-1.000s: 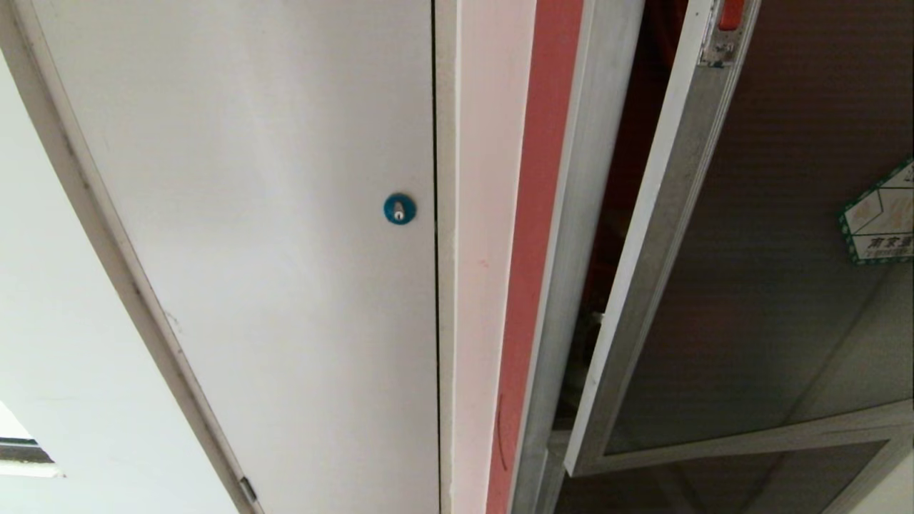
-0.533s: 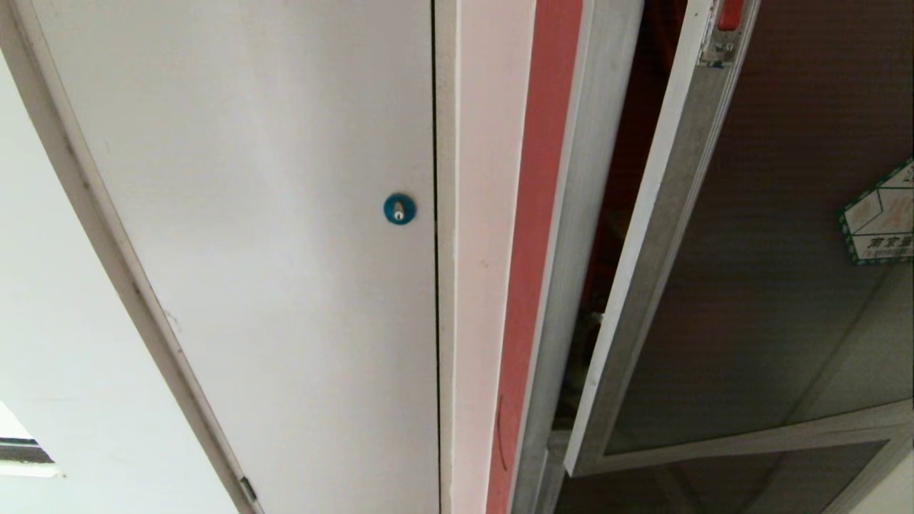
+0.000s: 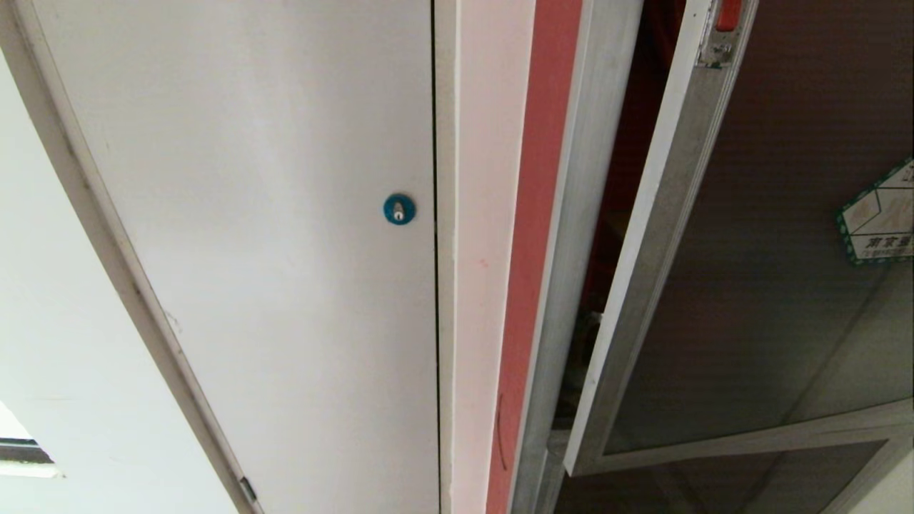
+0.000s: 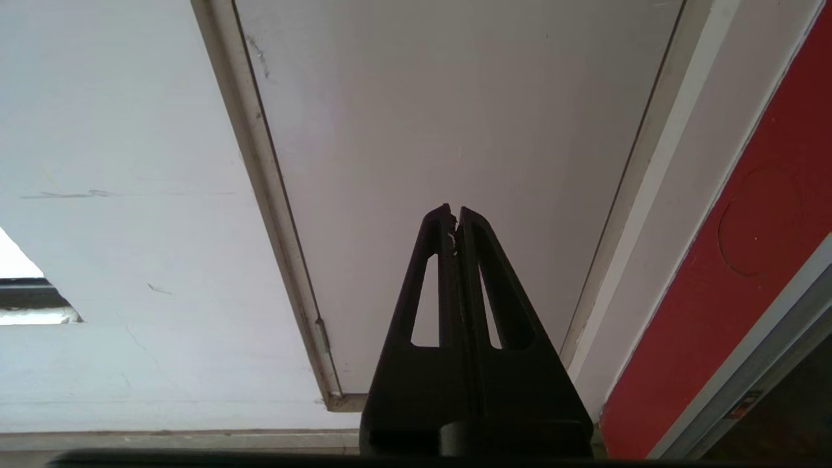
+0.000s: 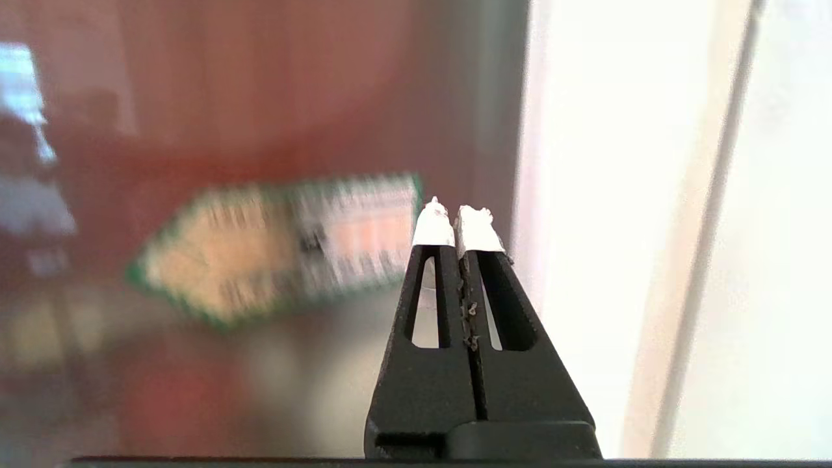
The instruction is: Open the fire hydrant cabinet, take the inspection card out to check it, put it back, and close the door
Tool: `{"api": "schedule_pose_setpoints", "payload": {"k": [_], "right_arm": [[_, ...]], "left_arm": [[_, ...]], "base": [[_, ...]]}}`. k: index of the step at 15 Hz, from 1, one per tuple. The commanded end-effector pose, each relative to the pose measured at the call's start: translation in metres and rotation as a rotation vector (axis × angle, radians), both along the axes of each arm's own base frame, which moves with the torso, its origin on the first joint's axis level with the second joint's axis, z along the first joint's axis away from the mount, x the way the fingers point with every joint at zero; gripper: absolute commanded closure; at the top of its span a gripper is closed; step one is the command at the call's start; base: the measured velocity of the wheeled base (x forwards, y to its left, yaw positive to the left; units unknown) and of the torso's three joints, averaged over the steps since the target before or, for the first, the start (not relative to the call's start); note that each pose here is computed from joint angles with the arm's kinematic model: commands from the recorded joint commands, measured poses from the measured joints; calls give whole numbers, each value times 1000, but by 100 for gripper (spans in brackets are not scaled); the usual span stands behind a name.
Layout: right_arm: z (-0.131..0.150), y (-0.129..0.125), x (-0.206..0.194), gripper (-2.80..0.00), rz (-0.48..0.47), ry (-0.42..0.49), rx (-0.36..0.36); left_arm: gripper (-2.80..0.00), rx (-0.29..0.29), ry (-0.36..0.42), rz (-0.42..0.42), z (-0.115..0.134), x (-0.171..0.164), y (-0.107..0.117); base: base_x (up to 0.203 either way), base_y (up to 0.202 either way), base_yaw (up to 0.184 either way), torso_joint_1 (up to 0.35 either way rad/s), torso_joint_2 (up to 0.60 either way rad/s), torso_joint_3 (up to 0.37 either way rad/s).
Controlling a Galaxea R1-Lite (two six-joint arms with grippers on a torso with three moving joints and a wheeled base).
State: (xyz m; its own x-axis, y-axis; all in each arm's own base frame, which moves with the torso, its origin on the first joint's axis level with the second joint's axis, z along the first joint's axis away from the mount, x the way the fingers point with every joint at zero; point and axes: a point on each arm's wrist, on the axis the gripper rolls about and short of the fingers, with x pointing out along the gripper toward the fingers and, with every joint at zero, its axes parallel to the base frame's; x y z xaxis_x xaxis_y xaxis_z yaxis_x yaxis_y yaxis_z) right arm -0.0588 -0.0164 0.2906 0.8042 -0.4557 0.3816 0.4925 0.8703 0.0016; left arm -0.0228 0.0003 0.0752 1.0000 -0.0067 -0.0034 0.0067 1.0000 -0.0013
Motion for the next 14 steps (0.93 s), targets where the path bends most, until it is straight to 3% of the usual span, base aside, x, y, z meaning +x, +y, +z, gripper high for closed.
{"api": "schedule_pose_setpoints", "payload": {"k": [1,8,11,14], "right_arm": [[-24,1,-15,0,-7,-12,4],[-157,13,16,0,353,211,-32],[-186,15,29,0,442,244,25],[-196,17,35,0,528,216,3]], "left_arm": [[0,0,0,1,0,0,0],[0,0,0,1,0,0,0],[0,0,1,1,0,0,0],[0,0,0,1,0,0,0]], "base": [[0,0,0,0,0,0],[0,0,0,0,0,0],[0,0,0,0,0,0],[0,0,0,0,0,0]]}}
